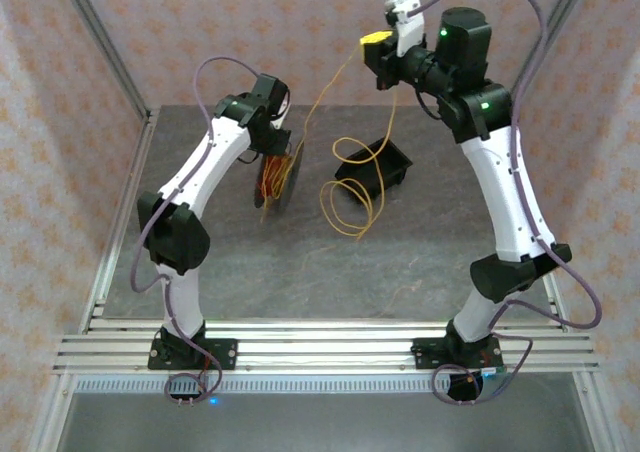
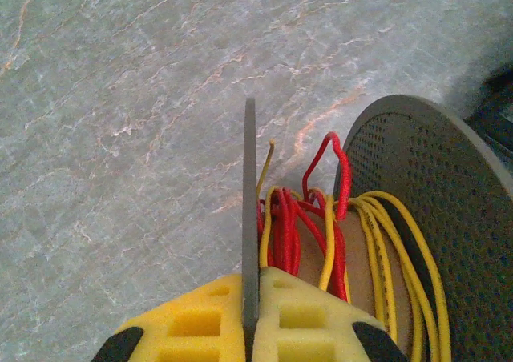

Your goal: Wrap the cables

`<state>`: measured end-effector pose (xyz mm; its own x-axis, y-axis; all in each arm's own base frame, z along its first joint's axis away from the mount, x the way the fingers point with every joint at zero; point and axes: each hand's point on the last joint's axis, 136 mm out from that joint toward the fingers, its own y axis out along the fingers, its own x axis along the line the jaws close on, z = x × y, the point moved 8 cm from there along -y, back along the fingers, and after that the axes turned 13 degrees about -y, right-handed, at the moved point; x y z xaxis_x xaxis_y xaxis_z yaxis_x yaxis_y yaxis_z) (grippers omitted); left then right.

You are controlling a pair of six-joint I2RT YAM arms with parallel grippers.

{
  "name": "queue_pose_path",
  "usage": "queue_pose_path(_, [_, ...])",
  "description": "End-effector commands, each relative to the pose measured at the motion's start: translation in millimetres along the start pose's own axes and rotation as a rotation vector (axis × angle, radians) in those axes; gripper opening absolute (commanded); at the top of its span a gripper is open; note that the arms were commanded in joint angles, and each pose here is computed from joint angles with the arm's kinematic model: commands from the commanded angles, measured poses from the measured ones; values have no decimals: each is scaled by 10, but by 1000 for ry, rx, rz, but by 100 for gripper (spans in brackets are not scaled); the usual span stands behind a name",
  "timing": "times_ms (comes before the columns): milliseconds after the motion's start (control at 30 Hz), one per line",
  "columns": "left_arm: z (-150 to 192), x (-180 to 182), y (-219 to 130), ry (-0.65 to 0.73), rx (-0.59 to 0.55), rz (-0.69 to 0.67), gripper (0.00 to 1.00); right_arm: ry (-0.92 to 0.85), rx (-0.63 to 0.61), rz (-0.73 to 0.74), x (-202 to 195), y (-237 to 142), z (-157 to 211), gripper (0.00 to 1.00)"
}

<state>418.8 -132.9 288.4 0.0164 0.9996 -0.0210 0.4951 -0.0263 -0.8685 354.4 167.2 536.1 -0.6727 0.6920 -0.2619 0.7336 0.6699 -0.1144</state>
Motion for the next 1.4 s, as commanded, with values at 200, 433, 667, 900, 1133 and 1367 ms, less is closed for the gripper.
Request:
queue_pose_path(200, [168,-8,-644,155,-148,153,0,56,54,214,-643,-64,101,0])
queue_pose_path(433, [279,14,-983,176,-184,225,0,99,260,280,-843,136,675,0])
queue_pose_path(667, [275,83,-1329,129,-215,307,0,95,412,286,-851,223,1138,0])
queue_pose_path(900, [98,375,-1764,-46,-296,479,0,95,419,281,-799,148,1147,0])
queue_pose_path(1133, [-13,745,-2183,-225,-404,704,0,111,434,266,-734,86,1185,0])
queue_pose_path(1367, [-165,1135,-2437,-410,-527,896,0,145,462,221,-559,56,1328,0])
